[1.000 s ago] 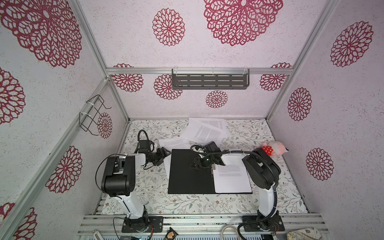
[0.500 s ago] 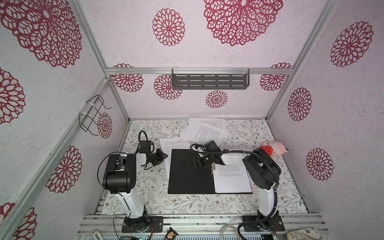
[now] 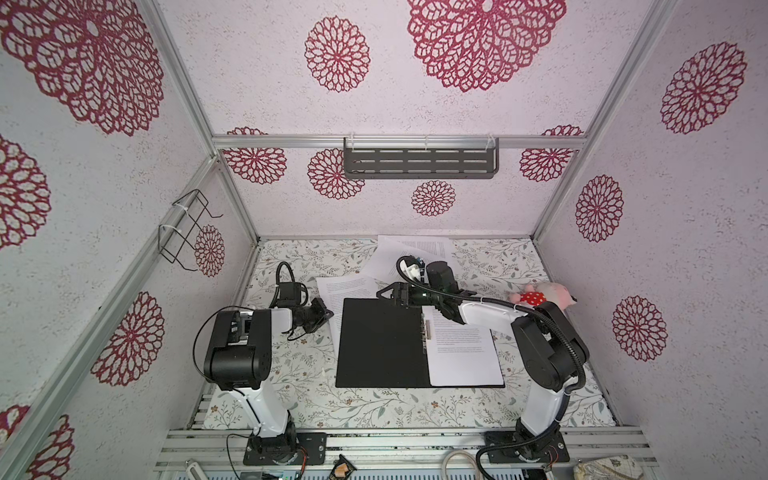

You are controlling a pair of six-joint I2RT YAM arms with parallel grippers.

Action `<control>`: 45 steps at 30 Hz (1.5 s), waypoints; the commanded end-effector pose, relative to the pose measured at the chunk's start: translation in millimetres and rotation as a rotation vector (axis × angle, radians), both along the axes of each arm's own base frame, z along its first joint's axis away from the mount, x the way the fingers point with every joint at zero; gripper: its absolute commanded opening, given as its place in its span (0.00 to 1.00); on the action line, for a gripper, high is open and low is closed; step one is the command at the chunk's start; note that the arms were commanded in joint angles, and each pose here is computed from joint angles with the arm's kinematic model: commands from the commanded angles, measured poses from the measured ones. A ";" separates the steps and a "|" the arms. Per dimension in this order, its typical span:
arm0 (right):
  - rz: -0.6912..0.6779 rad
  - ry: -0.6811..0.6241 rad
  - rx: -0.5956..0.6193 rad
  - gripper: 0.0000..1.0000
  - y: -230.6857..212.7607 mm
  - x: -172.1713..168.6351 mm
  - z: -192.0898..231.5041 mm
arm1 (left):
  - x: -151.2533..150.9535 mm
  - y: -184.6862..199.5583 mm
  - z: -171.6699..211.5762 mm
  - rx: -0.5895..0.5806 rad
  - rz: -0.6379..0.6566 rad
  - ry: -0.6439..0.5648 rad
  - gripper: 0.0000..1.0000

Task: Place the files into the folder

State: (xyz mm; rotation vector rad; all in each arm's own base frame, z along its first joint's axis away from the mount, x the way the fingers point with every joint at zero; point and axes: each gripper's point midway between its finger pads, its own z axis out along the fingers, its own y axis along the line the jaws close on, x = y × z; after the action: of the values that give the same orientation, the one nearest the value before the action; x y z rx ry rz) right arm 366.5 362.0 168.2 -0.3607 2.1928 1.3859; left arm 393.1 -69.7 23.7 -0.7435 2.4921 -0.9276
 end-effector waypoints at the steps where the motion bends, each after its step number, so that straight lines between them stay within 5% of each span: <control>1: -0.048 -0.125 0.044 0.99 -15.7 9.1 51.1 | 8.0 12.3 31.4 0.018 0.039 -0.062 0.00; 11: -0.142 -0.330 -0.075 0.99 -52.0 5.6 114.8 | -13.6 63.7 91.5 0.292 0.066 -0.065 0.00; 19: -0.244 -0.424 -0.244 0.99 -99.3 -11.4 122.2 | -50.2 82.9 184.8 0.503 0.082 -0.142 0.00; 23: -0.286 -0.352 -0.326 0.99 -132.7 -21.2 108.6 | -61.6 33.7 230.1 0.564 -0.065 -0.255 0.00; 28: -0.387 -0.257 -0.357 0.99 -175.9 -31.1 91.2 | -73.6 -63.2 243.0 0.541 -0.304 -0.321 0.00; 38: -0.661 -0.106 -0.387 0.99 -273.5 -39.8 54.6 | -107.1 -277.7 270.8 0.356 -0.699 -0.460 0.00; 45: -0.714 -0.068 -0.326 0.98 -298.4 -37.8 47.2 | -118.9 -305.4 299.8 0.165 -0.658 -0.488 0.00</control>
State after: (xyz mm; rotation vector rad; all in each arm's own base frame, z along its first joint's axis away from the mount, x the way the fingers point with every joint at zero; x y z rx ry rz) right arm 328.0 60.5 198.4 0.2573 2.2247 0.5669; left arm 268.7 -382.3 301.6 0.4823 2.3712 -0.8376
